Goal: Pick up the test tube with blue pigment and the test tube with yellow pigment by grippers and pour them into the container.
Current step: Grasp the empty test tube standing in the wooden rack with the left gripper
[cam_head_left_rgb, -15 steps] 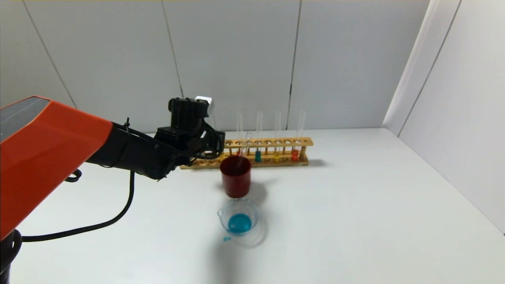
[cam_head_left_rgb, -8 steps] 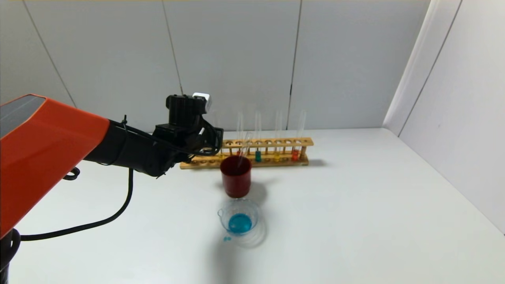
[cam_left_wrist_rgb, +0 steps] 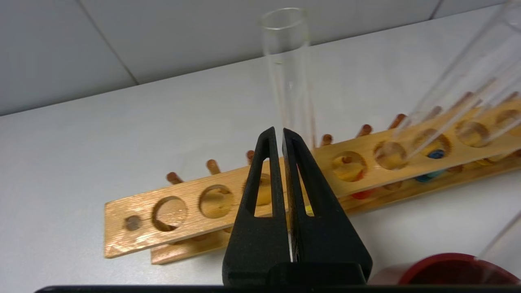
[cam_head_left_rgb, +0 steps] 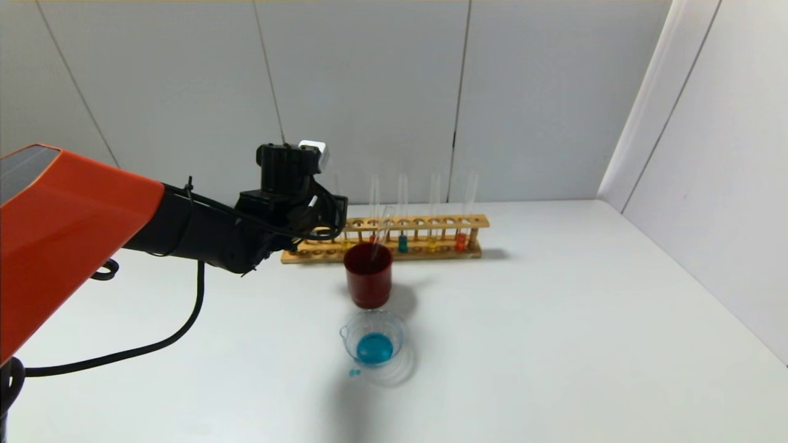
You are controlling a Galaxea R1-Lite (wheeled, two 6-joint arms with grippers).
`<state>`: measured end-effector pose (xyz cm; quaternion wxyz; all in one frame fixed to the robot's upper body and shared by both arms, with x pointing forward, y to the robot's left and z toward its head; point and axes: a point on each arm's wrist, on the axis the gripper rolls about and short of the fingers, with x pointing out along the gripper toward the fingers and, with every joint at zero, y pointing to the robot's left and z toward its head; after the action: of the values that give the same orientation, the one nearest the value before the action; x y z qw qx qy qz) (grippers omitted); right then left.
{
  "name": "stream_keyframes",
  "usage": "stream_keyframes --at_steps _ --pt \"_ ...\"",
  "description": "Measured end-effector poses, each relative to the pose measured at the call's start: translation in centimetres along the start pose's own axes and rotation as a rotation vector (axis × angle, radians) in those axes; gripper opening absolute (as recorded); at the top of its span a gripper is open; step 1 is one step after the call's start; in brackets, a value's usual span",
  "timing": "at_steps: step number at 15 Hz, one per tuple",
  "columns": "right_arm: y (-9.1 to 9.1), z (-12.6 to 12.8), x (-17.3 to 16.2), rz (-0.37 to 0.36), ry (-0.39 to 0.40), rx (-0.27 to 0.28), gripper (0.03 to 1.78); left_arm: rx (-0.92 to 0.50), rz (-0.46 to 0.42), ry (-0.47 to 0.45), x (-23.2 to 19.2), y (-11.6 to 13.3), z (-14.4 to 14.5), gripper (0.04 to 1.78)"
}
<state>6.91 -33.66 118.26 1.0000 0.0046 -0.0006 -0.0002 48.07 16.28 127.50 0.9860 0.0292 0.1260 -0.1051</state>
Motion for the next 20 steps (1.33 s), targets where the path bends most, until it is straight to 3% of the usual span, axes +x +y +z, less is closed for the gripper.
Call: stream_keyframes --at_steps 20 --pt "0.0 0.0 0.0 0.0 0.0 0.0 1.74 0.008 -0.006 0.006 -2.6 0.2 0.4 0.1"
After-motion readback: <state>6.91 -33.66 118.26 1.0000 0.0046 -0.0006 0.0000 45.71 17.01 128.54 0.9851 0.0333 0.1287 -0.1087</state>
